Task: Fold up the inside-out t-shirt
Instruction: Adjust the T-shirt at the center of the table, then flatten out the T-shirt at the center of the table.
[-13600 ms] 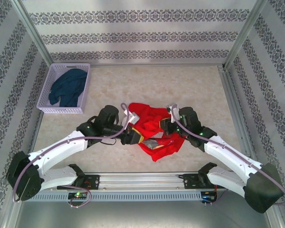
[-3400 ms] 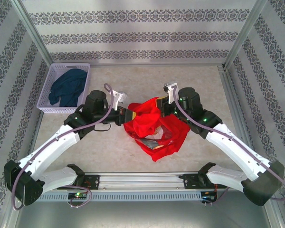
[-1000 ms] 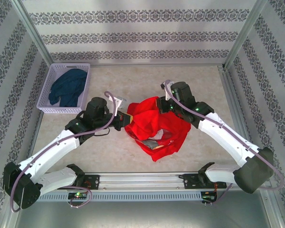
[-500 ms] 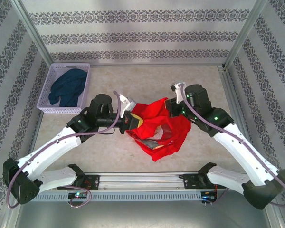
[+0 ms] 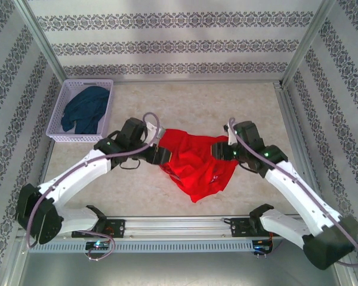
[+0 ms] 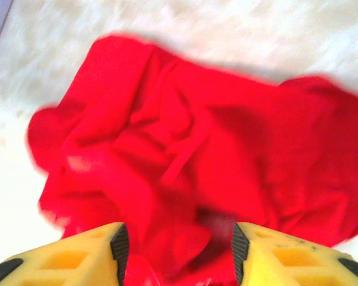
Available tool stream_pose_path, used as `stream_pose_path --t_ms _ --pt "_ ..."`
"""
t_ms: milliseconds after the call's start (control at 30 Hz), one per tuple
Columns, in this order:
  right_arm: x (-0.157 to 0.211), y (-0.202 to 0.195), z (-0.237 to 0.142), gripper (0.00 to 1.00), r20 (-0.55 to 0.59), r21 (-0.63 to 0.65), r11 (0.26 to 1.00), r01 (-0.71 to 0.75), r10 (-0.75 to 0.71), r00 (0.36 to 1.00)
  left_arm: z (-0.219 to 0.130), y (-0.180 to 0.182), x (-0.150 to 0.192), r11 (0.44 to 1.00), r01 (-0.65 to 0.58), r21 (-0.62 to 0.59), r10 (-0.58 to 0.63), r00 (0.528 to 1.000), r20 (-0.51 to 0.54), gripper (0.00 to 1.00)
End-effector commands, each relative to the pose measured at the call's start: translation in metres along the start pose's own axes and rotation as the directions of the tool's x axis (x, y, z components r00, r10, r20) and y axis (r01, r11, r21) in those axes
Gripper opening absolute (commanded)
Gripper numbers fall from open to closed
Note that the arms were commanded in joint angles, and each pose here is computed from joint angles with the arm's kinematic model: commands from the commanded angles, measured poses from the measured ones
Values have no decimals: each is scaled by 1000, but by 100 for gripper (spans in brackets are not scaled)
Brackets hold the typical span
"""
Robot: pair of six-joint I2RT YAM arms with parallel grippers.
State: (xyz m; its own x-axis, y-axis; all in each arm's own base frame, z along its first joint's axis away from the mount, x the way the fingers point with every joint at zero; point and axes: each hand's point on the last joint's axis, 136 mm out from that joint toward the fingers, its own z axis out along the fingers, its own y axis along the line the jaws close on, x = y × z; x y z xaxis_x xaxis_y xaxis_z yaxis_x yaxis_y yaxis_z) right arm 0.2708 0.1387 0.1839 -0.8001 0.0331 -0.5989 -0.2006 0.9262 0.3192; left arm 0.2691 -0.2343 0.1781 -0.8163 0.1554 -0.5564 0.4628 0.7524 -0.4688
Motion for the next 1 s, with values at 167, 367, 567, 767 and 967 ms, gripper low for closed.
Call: stream_pose_path --t_ms 167,367,567,767,967 --pt "-55 -80 71 61 25 259 965 -42 37 999 35 80 -29 946 271 -179 -264 962 65 69" --pt "-27 -86 129 69 -202 252 968 -13 66 977 78 71 -19 942 333 -51 -335 940 -60 71" --pt "-3 -81 168 63 -319 222 975 -25 96 943 103 71 -14 923 384 15 -382 921 -79 53" --pt "-35 -79 168 8 -253 191 981 -35 84 964 98 75 -37 930 366 24 -366 931 0 7" --pt "-172 -52 64 0 178 104 994 -22 4 984 11 66 -138 972 235 13 -228 925 305 0"
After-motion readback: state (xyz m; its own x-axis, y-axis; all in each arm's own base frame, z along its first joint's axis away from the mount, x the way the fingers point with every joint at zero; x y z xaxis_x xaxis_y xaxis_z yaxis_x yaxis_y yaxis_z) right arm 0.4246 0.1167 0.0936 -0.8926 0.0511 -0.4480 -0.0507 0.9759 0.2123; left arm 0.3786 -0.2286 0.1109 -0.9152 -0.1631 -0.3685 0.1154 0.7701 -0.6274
